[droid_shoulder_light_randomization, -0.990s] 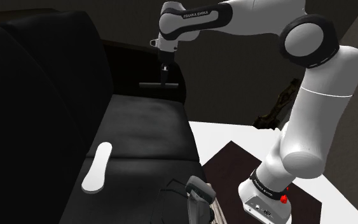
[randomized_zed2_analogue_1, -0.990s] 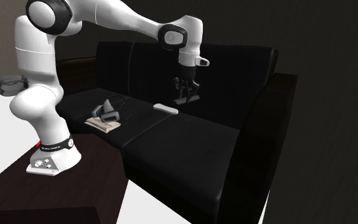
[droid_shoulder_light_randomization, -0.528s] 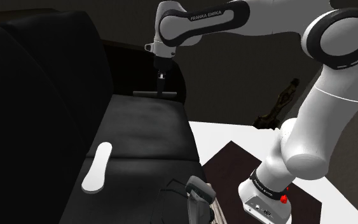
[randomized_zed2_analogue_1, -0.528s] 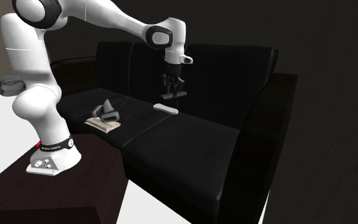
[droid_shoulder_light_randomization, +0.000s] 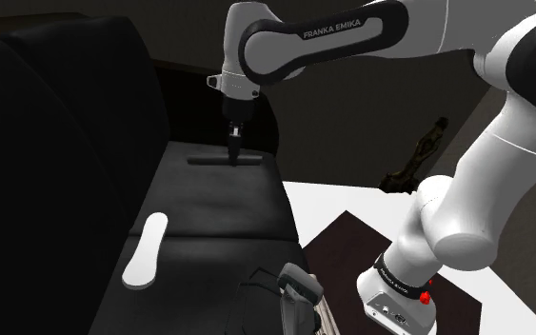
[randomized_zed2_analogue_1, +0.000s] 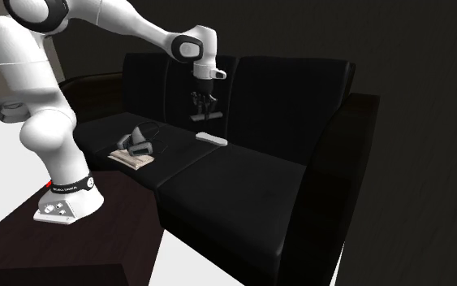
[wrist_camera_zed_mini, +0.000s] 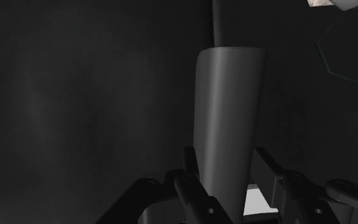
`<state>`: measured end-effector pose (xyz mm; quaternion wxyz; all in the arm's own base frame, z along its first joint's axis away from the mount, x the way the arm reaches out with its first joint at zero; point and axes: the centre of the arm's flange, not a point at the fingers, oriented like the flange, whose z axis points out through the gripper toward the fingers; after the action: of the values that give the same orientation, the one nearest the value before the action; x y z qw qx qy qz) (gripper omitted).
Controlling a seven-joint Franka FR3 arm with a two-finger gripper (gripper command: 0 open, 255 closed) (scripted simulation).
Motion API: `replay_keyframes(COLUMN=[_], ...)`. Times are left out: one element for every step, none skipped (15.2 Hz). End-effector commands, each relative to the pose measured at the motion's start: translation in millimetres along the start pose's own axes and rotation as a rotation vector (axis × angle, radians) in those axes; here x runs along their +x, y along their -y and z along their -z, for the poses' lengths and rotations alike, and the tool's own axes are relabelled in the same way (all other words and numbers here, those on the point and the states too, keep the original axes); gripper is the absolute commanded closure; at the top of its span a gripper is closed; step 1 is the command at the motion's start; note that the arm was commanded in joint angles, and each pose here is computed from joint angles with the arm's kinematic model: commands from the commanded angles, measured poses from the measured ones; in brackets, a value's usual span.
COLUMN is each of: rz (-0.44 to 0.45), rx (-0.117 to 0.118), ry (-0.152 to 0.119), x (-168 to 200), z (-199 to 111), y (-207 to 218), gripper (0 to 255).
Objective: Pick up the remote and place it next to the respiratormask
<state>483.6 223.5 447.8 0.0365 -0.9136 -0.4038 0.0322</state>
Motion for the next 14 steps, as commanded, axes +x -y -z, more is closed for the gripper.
replay_keyframes(rz=[-0.002, -0.002, -0.002, -0.002, -0.002, -0.002, -0.002, -0.002, -0.002, -0.002, -0.002, -0.002, -0.002, -0.002], rx=[0.000, 0.000, 0.000, 0.000, 0.000, 0.000, 0.000, 0.000, 0.000, 0.000, 0.000, 0.000, 0.000, 0.000], ry=[0.000, 0.000, 0.000, 0.000, 0.000, 0.000, 0.000, 0.000, 0.000, 0.000, 0.000, 0.000, 0.000, 0.000], x=[4.4, 6.1, 7.7, 9.4, 11.1, 12.7, 14.4, 16.1, 17.7, 19.4, 21.1, 22.7, 24.4, 26.1], z=[-1.7, -2.8, -4.0, -5.1, -6.3, -7.4, -8.6, -9.7, -10.9, -12.0, -13.2, -14.3, -15.5, -16.7], y=[23.9, 36.9, 49.9, 63.0, 76.0, 89.1, 102.1, 115.1, 128.2, 141.2, 154.3, 167.3, 180.3, 193.4], gripper=[255, 255, 255, 255, 255, 255, 255, 255, 255, 255, 255, 255, 255, 255])
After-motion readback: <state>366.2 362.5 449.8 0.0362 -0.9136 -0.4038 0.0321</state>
